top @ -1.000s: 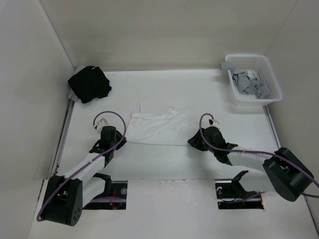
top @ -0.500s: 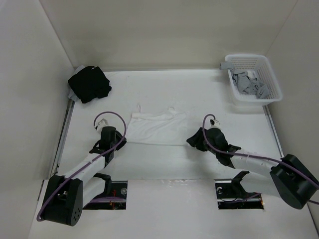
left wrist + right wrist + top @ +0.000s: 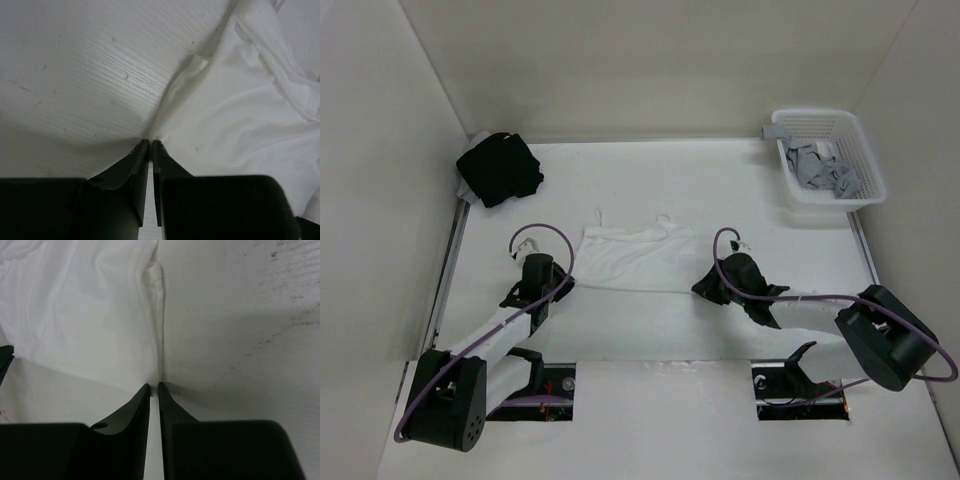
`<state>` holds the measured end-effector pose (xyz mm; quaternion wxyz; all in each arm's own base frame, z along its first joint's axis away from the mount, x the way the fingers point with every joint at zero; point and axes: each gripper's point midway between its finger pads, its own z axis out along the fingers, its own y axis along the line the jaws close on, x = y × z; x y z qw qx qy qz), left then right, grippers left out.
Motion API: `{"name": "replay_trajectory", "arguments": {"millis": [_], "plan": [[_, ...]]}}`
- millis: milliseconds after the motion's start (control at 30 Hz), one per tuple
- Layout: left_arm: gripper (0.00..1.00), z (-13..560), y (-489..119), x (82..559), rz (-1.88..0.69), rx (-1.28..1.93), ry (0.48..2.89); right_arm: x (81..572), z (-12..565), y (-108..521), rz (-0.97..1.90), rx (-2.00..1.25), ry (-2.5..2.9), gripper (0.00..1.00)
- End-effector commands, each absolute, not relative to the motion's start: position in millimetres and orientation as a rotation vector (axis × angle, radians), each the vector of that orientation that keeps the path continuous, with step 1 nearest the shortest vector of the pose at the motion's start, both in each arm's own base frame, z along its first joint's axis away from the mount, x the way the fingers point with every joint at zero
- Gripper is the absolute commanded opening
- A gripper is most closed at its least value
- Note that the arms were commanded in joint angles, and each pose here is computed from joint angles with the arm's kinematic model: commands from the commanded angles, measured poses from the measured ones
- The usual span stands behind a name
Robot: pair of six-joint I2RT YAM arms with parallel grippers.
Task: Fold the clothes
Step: Fold the tank top
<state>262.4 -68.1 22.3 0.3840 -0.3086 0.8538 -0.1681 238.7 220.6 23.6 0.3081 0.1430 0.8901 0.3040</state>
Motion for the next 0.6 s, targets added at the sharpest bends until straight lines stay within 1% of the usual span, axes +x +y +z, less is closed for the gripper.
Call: {"name": "replay_trajectory", "arguments": {"millis": [0, 33, 100, 200, 300, 433, 567], "plan": [[0.06, 30, -71, 267, -0.471, -0.778, 2.134, 241, 28, 227, 0.825, 0.372, 2.337, 0.11], [0.05, 34, -72, 268, -0.486, -0.771, 2.125, 243, 30, 226, 0.826, 0.374, 2.325, 0.07], [0.03, 47, -76, 272, -0.527, -0.755, 2.091, 246, 41, 228, 0.841, 0.371, 2.284, 0.05], [0.01, 86, -82, 275, -0.596, -0.712, 2.004, 245, 74, 229, 0.889, 0.343, 2.187, 0.03], [0.01, 137, -82, 269, -0.633, -0.671, 1.912, 233, 114, 224, 0.931, 0.313, 2.103, 0.03], [0.01, 208, -75, 247, -0.673, -0.625, 1.782, 206, 170, 212, 0.966, 0.267, 2.011, 0.04], [0.01, 264, -70, 217, -0.711, -0.584, 1.696, 171, 215, 203, 1.039, 0.219, 1.943, 0.04]]}}
